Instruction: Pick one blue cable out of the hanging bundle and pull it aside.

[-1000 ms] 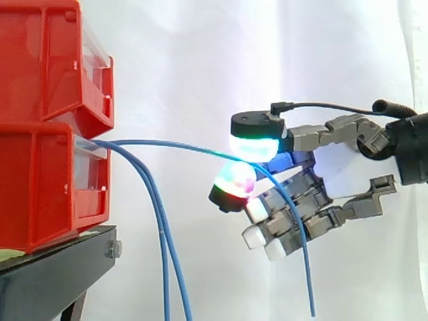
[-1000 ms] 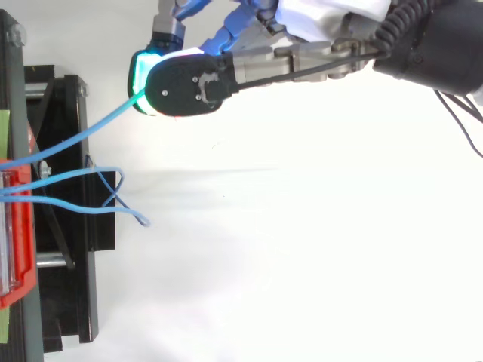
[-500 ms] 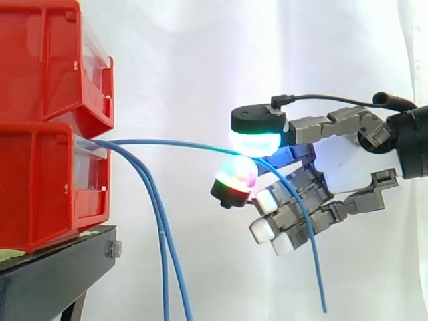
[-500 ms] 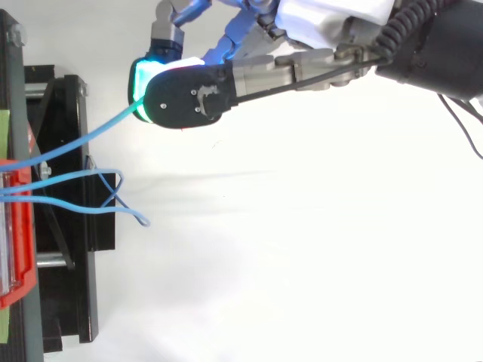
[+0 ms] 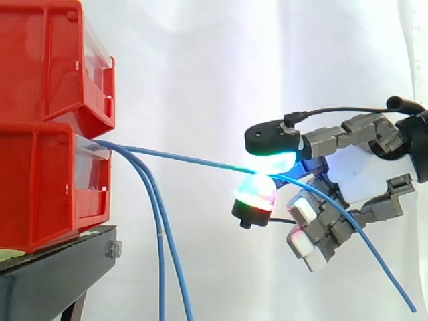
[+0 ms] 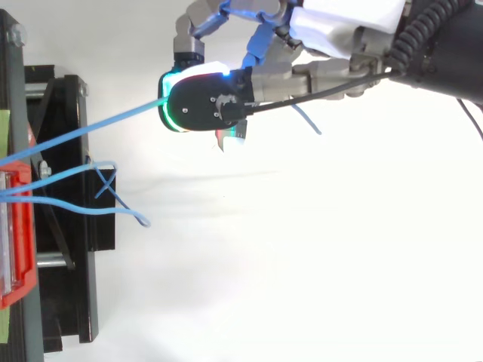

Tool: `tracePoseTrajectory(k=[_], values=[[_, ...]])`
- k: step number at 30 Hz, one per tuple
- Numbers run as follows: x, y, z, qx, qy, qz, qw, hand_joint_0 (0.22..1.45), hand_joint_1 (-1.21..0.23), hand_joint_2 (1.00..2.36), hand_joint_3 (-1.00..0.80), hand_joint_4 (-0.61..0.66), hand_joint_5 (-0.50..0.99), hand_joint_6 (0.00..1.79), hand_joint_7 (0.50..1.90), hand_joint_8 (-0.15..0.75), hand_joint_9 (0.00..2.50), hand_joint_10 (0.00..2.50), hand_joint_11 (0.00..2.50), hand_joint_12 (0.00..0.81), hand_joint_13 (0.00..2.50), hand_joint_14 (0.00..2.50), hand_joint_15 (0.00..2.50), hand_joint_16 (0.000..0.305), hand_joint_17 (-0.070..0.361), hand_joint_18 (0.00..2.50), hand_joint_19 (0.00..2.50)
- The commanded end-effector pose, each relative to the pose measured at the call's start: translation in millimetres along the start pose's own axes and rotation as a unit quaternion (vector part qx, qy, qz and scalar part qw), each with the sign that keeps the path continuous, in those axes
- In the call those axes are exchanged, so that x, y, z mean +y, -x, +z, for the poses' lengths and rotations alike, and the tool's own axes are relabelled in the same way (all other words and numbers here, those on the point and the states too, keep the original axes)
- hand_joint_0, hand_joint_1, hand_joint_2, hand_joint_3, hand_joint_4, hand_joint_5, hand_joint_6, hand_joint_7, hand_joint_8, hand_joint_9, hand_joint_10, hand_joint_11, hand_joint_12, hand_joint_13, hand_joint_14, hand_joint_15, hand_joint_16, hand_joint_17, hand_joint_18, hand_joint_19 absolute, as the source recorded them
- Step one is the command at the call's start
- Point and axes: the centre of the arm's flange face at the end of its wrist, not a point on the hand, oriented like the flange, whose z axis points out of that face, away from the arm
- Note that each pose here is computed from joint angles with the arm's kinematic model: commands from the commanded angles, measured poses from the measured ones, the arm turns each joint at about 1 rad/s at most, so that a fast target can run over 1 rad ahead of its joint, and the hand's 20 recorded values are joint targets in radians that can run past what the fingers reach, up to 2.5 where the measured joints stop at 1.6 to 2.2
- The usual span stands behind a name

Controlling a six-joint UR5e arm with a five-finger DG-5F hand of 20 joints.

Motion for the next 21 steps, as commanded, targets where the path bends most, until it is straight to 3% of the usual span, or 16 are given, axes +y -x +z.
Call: tracePoseTrajectory(k=[1, 6, 12, 14, 21], values=[[1.7, 0.1, -0.2, 0.0, 0.0, -0.001, 1.0, 0.46, -0.79, 1.64, -0.07, -0.21, -0.04, 0.91, 1.12, 0.254, 1.29, 0.02, 0.5, 0.307, 1.13, 0.02, 0.53, 0.058, 0.13, 0.97, 0.36], [3.1, 0.6, -0.1, -0.002, 0.002, -0.002, 1.0, 0.48, -0.78, 1.52, -0.07, -0.18, -0.05, 0.92, 1.07, 0.264, 1.23, 0.02, 0.51, 0.32, 1.07, 0.02, 0.53, 0.058, 0.13, 0.93, 0.38], [2.2, 4.6, 1.8, -0.005, 0.004, 0.002, 1.0, 0.56, -0.83, 1.23, -0.03, -0.17, -0.07, 0.93, 1.0, 0.252, 1.15, 0.02, 0.52, 0.31, 1.01, 0.02, 0.53, 0.054, 0.122, 0.86, 0.39], [5.1, 5.0, 1.1, -0.005, 0.005, 0.003, 1.0, 0.63, -0.83, 1.0, 0.0, -0.22, -0.08, 0.94, 0.96, 0.214, 1.1, 0.02, 0.54, 0.289, 0.95, 0.02, 0.52, 0.05, 0.112, 0.8, 0.4], [7.0, 5.9, 1.9, -0.005, 0.007, 0.004, 1.0, 0.63, -0.81, 1.01, -0.05, -0.27, -0.1, 0.93, 0.97, 0.175, 1.04, 0.02, 0.52, 0.266, 0.85, 0.02, 0.48, 0.044, 0.098, 0.68, 0.42]])
